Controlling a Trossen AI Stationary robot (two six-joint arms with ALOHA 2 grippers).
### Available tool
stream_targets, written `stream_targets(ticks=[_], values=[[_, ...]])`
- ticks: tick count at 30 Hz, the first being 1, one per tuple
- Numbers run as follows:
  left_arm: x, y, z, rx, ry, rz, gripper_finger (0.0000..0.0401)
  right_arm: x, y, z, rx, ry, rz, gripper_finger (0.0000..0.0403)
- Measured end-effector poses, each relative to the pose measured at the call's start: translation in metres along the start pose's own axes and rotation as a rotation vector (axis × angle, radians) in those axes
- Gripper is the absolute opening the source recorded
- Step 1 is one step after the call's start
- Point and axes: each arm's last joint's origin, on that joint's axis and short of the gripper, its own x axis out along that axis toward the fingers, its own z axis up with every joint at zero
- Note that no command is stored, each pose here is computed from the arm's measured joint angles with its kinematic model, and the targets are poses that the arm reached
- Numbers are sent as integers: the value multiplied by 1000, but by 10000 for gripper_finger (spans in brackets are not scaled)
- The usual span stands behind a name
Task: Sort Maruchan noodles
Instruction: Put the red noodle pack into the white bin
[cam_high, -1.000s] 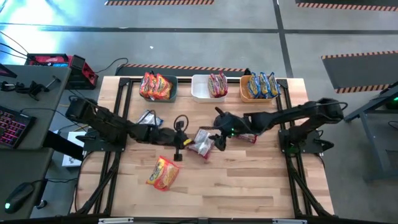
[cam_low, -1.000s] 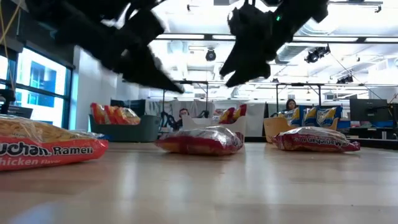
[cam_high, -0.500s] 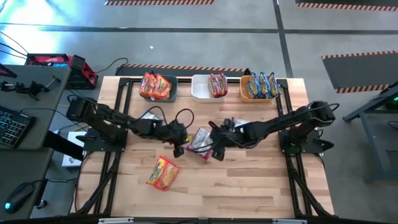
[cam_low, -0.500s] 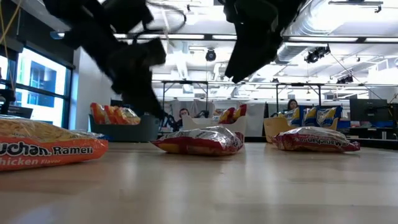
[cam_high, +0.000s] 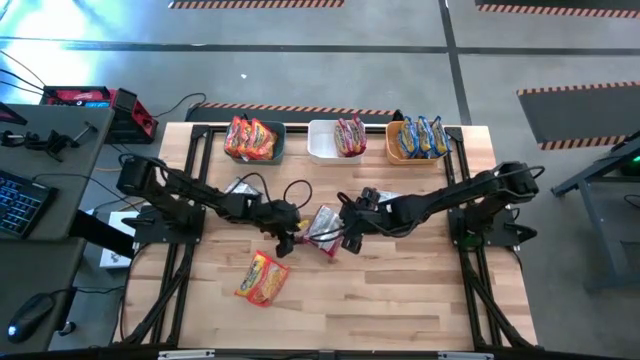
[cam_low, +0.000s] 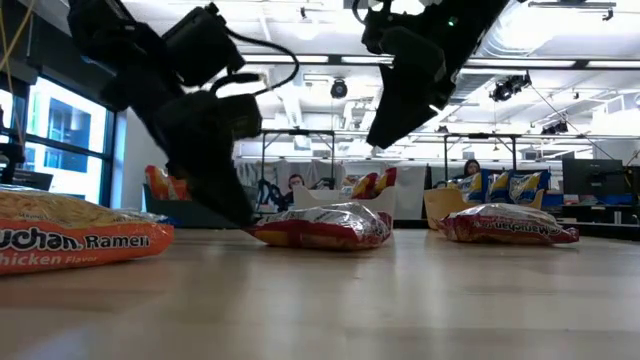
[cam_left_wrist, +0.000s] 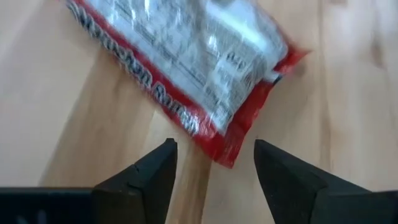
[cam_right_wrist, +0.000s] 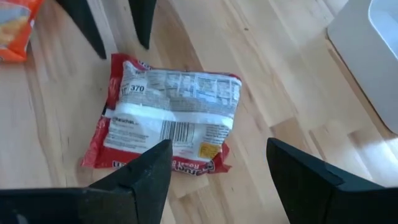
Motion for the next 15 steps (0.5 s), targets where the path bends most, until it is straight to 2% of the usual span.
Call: stream_targets(ticks=[4, 8, 11, 15], values=[[16, -2, -2, 33, -36, -36, 196, 0, 0, 1, -4, -12, 1, 241], [27, -3, -5, 88, -56, -32, 168, 0, 0, 2, -9, -26, -10, 241], [29, -3, -7, 125, -52, -43, 127, 0, 0, 2, -9, -28, -10, 241], [29, -5, -7, 180, -42, -86, 45, 0, 1, 3, -1, -35, 6, 241]])
